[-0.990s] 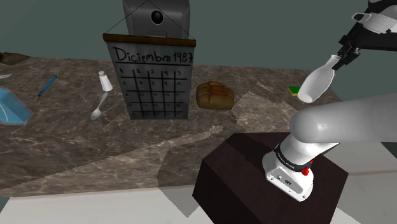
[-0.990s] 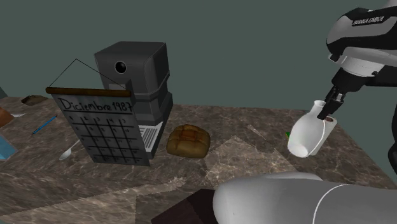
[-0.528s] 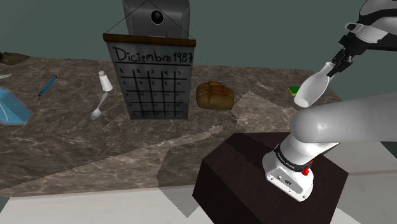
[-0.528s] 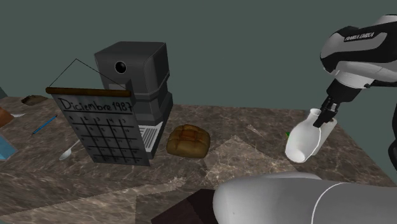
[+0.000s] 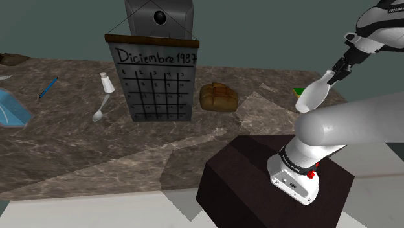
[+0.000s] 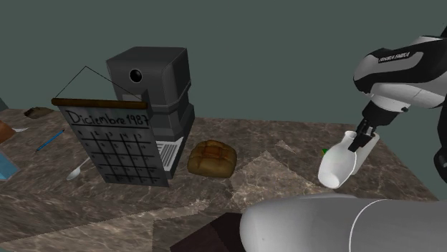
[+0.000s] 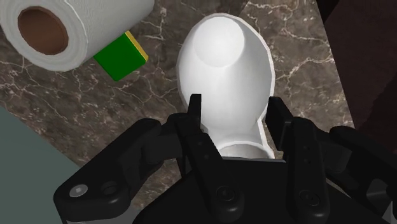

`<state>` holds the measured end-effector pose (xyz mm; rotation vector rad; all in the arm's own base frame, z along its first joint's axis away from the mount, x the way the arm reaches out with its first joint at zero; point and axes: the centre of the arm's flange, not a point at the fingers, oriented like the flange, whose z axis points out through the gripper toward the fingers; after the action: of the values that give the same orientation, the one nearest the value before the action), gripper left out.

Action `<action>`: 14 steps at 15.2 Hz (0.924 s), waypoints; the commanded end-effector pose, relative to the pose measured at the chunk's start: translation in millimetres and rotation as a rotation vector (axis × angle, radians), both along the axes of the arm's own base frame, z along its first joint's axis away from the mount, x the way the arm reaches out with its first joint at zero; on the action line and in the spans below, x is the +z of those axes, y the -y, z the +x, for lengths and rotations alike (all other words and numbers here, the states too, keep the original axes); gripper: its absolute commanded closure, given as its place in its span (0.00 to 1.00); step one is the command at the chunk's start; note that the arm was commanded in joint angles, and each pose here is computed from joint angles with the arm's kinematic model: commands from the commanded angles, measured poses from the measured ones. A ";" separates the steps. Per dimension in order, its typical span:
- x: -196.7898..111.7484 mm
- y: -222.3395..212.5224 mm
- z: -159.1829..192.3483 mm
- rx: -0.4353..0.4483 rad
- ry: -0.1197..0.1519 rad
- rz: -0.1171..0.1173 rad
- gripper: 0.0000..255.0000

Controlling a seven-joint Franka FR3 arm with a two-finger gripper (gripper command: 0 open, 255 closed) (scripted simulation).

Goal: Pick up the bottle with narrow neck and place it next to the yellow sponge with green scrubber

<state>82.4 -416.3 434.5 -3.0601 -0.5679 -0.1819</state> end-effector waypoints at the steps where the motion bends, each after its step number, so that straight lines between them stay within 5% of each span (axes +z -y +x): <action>1: -1.8 -0.2 0.8 0.000 0.000 -0.001 1.00; 6: -1.8 -0.1 0.8 0.000 0.000 -0.001 1.00; 7: -1.8 -0.2 0.8 0.000 0.000 -0.001 0.00; 12: -1.8 -0.1 0.8 0.000 0.000 -0.001 0.00; 14: 24.4 1.0 -2.1 0.000 0.000 -0.001 0.00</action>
<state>81.3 -416.3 447.7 -3.0618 -0.5680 -0.1825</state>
